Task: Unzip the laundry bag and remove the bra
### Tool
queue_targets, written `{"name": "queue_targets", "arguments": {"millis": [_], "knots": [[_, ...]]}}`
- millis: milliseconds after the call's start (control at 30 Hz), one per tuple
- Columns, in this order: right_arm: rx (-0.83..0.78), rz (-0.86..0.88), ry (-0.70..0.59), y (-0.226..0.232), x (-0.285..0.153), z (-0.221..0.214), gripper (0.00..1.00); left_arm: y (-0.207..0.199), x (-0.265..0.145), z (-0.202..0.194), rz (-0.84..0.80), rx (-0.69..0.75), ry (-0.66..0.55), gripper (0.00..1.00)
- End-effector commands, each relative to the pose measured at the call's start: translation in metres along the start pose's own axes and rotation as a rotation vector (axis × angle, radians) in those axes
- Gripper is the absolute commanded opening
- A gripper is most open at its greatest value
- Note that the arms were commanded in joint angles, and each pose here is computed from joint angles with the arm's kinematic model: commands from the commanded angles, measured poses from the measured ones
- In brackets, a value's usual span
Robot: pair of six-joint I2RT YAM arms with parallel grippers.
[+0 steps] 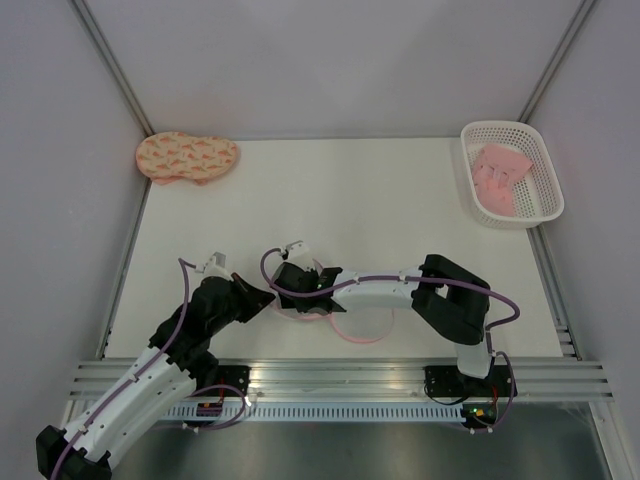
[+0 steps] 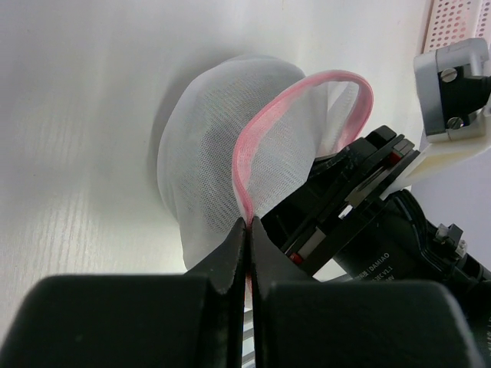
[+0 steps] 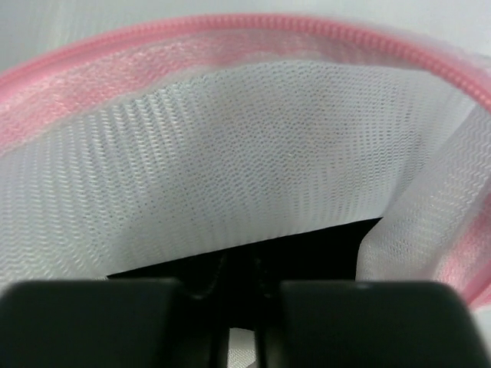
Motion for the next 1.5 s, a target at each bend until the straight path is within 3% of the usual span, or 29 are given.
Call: {"name": "queue_targets", "arguments": {"millis": [0, 67, 233, 567, 867, 1033, 1267, 1333, 1467], "knots": [[-0.045, -0.026, 0.097, -0.007, 0.011, -0.027, 0.1, 0.001, 0.0, -0.001, 0.001, -0.018, 0.001, 0.02], [-0.047, -0.022, 0.088, -0.007, 0.007, -0.025, 0.0, 0.002, 0.0, -0.002, 0.004, -0.016, 0.002, 0.02], [-0.034, 0.081, -0.009, -0.002, -0.026, 0.003, 0.0, 0.005, 0.001, -0.003, 0.017, -0.017, 0.007, 0.02], [-0.028, 0.466, -0.302, 0.015, -0.138, 0.072, 0.0, 0.007, 0.003, -0.001, 0.039, -0.019, -0.003, 0.02], [-0.027, 0.69, -0.42, 0.018, -0.194, 0.089, 0.0, 0.008, 0.006, 0.0, 0.058, -0.022, -0.012, 0.02], [0.033, 0.603, -0.579, -0.014, -0.231, 0.118, 0.0, 0.008, 0.005, 0.0, 0.058, -0.024, -0.012, 0.02], [0.191, 0.263, -0.875, -0.1, -0.291, 0.163, 0.0, 0.003, 0.005, 0.001, 0.049, -0.021, -0.01, 0.02], [0.252, 0.117, -0.921, -0.127, -0.306, 0.176, 0.0, 0.001, 0.005, 0.001, 0.041, -0.017, -0.005, 0.02], [0.244, -0.176, -0.844, -0.166, -0.306, 0.191, 0.0, -0.006, 0.003, 0.001, 0.012, 0.006, 0.006, 0.02]]}}
Point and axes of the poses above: each gripper's point midway between its finger pads, its own x axis out along the fingers, its own y axis along the line the jaws close on, z = x × y, the point moved 4 cm from there along -x, back along the fingers, and after that the axes turned 9 degrees about -x, right-handed, at the moved point
